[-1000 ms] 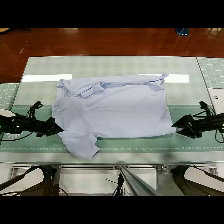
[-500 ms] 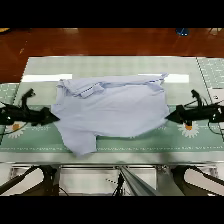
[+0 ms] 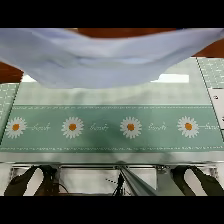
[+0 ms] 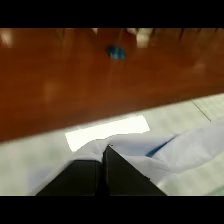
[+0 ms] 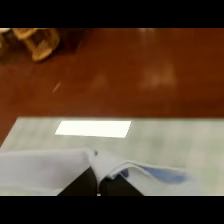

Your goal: Fold the shirts.

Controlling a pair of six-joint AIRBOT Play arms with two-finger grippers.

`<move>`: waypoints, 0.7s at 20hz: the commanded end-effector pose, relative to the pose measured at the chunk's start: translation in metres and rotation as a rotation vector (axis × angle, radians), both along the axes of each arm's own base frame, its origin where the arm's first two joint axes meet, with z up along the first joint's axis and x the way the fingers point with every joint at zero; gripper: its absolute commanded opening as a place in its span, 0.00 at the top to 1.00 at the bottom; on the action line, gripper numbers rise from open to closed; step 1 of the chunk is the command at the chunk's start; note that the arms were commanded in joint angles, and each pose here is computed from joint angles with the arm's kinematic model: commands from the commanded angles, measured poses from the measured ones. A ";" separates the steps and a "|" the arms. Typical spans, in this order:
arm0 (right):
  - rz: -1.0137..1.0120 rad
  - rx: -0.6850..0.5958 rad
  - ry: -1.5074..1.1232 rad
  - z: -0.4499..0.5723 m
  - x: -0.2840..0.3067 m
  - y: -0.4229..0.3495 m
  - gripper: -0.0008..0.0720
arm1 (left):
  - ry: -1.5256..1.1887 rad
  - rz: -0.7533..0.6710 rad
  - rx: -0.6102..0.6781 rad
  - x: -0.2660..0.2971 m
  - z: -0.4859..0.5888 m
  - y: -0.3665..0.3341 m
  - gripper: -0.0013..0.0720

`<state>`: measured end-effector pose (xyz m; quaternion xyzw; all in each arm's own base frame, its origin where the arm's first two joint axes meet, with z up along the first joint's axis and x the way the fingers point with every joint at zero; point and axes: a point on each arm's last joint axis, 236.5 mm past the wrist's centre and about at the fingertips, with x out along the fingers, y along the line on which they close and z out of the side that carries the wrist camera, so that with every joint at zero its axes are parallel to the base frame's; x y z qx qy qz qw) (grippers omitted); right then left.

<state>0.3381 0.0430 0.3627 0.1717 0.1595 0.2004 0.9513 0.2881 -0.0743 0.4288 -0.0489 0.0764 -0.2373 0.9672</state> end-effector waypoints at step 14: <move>-0.562 -0.426 0.055 0.052 -0.191 -0.062 0.96 | 0.255 0.242 0.142 -0.151 -0.028 -0.009 0.96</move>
